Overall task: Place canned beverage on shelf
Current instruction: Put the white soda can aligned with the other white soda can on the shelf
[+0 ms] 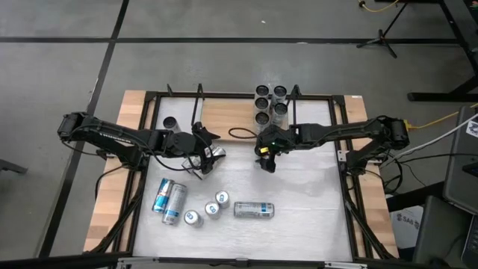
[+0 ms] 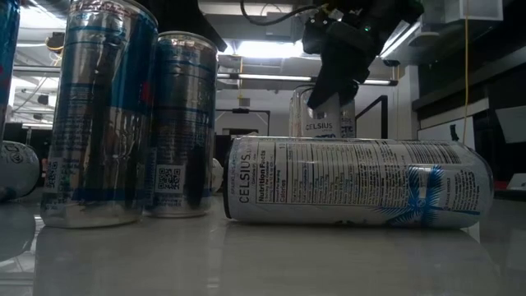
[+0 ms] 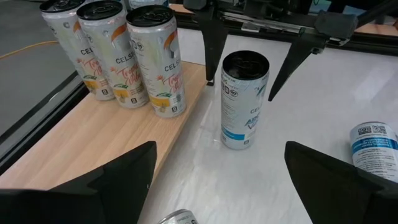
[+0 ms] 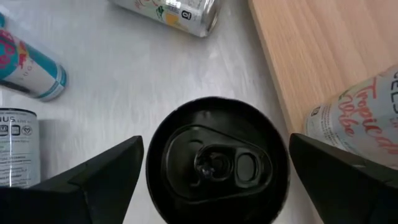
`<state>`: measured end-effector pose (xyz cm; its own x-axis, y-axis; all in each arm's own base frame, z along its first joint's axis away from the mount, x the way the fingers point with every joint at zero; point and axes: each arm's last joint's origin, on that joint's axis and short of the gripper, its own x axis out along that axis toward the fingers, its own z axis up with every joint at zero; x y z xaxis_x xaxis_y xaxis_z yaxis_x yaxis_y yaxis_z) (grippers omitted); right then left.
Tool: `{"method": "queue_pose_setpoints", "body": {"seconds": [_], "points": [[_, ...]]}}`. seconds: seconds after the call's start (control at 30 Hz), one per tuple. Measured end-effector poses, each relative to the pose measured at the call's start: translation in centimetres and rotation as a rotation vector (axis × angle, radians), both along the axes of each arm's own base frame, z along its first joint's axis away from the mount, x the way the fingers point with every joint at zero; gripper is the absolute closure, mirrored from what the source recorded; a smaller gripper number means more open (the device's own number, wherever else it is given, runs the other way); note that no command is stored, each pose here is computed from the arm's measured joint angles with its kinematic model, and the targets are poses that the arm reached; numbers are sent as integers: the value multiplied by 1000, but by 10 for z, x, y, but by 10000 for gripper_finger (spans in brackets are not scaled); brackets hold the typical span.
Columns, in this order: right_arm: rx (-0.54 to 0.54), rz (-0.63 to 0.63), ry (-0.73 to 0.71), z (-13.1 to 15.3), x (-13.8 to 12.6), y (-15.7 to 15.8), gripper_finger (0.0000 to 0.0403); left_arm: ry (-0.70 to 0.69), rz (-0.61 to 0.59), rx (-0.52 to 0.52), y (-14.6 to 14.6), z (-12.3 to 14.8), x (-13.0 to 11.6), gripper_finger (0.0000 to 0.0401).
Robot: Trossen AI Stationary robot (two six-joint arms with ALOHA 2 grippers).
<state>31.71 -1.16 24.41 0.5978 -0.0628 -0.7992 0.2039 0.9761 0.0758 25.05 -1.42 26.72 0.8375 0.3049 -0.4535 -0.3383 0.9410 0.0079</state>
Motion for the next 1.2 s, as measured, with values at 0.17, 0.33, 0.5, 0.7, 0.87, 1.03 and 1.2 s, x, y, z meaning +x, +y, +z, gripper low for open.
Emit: {"method": "queue_pose_setpoints", "body": {"seconds": [0.17,0.33,0.5,0.7,0.87,1.03,1.2], "points": [[1,-2,1,0,0,0,27,0,0,0,0,0,0,53],[16,-20,0,0,0,0,85,0,0,0,0,0,0,53],[18,-22,0,0,-1,0,153,0,0,0,0,0,0,53],[19,-22,1,3,-3,0,169,0,0,0,0,0,0,53],[32,-12,-11,15,-14,1,169,0,0,0,0,0,0,53],[24,-1,-42,33,-29,1,160,0,0,0,0,0,0,53],[-22,25,-52,48,-48,0,158,0,0,0,0,0,0,53]]}}
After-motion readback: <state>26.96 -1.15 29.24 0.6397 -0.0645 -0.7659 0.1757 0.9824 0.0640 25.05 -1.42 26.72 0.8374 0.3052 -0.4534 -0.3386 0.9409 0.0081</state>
